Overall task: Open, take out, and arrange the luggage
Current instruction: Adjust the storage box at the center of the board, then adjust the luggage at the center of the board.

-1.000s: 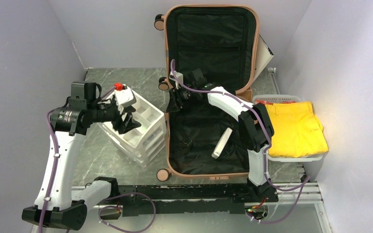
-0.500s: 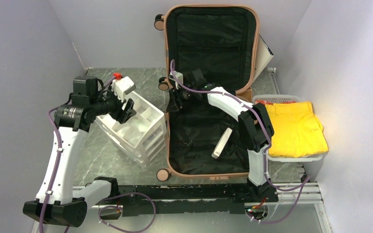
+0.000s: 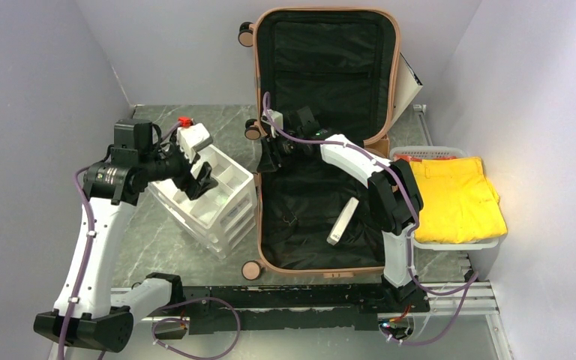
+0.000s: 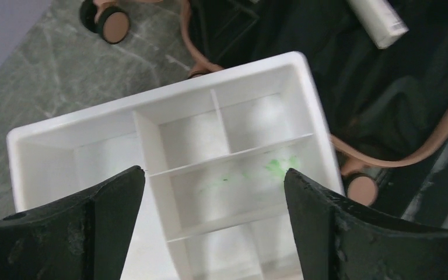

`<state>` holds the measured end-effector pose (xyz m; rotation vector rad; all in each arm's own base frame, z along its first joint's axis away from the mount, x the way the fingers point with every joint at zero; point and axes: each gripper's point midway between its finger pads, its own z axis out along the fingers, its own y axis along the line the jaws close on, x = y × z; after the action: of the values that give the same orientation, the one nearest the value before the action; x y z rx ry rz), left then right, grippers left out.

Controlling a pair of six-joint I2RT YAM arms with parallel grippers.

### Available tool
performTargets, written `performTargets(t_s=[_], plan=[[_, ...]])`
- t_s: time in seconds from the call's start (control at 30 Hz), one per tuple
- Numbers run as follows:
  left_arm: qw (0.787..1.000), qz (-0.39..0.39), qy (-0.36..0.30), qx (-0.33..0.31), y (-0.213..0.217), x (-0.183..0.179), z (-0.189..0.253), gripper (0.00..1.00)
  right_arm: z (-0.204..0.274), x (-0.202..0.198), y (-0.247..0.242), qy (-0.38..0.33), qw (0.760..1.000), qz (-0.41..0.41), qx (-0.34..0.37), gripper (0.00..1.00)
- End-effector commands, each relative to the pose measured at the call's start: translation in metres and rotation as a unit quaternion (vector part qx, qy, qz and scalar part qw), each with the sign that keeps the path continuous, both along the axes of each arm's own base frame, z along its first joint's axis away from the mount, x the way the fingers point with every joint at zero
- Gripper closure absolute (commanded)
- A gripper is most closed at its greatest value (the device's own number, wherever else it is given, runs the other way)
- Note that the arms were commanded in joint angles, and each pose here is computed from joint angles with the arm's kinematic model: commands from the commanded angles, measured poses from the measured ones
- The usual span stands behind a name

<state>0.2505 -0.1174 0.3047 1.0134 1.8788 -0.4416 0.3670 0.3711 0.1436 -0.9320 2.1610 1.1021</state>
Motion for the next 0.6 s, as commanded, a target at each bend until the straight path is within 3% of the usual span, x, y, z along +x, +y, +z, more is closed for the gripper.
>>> performTargets(t_s=[0.0, 0.1, 0.17, 0.3, 0.57], plan=[[0.999, -0.023, -0.026, -0.029, -0.009, -0.016, 0.034, 0.03, 0.032, 0.005, -0.002, -0.05, 0.999, -0.004, 0.017, 0.49], [0.987, 0.126, -0.092, 0.033, 0.038, 0.02, 0.037, 0.03, 0.031, 0.004, -0.001, -0.048, 0.999, -0.003, 0.019, 0.49], [0.975, 0.184, -0.11, 0.063, 0.06, 0.036, 0.036, 0.03, 0.03, 0.004, 0.0, -0.044, 0.999, -0.002, 0.02, 0.49], [0.968, 0.202, -0.102, 0.108, 0.074, 0.061, 0.028, 0.03, 0.032, 0.003, 0.0, -0.043, 0.999, 0.0, 0.022, 0.49], [0.967, 0.211, -0.052, 0.131, 0.107, 0.104, 0.004, 0.03, 0.036, -0.004, -0.003, -0.047, 0.999, 0.007, 0.025, 0.49]])
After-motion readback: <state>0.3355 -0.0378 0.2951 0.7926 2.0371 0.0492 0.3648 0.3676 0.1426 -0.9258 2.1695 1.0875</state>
